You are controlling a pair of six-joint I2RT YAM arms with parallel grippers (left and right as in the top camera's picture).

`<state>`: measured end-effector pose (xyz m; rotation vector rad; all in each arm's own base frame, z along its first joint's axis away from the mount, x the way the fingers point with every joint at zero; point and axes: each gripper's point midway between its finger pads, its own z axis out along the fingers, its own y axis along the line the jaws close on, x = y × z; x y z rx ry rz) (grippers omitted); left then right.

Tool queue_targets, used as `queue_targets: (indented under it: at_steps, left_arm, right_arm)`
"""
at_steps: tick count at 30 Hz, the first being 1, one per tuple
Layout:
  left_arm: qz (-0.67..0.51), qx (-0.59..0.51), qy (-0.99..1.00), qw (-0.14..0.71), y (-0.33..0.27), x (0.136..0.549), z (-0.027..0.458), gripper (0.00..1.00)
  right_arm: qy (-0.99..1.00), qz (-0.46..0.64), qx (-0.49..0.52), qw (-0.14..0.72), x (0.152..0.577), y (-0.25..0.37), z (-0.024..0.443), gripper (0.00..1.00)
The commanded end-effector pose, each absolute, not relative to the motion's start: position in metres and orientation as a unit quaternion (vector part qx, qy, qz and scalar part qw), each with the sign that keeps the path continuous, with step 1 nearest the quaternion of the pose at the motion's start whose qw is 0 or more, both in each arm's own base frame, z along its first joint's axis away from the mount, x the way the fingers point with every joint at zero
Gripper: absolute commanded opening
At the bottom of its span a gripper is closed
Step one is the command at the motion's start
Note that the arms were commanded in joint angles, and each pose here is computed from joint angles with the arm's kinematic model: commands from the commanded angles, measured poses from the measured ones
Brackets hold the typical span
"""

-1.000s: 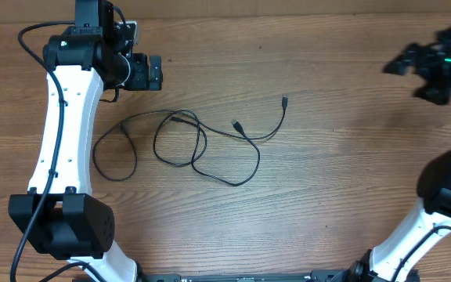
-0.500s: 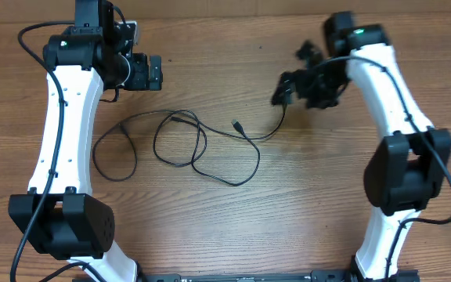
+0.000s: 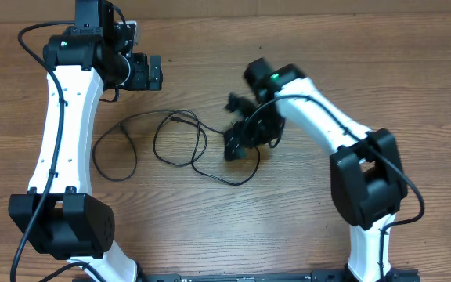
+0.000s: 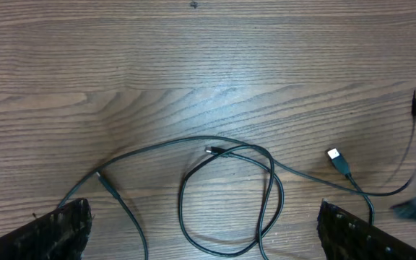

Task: Untangle cables
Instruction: 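Bring the right gripper back over the table toward the cables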

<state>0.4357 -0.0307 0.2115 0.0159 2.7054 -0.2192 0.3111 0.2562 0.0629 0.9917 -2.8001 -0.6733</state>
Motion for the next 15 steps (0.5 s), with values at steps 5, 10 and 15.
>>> queue_targets:
  at_steps: [5,10,15]
  left_arm:
    - [-0.079,-0.006,0.972,0.219,-0.028,0.439,0.217,0.99]
    - [-0.079,-0.006,0.972,0.219,-0.028,0.439,0.217,0.99]
    - [-0.079,-0.006,0.972,0.219,-0.028,0.439,0.217,0.99]
  right_arm:
    - [-0.866,-0.209,0.454,0.019,0.282,0.295,0.047,1.0]
    - [-0.849,-0.214,0.482,-0.007,0.272,0.317,0.027,1.0]
    - [-0.845,-0.209,0.493,-0.022,0.268,0.32,0.01,0.98]
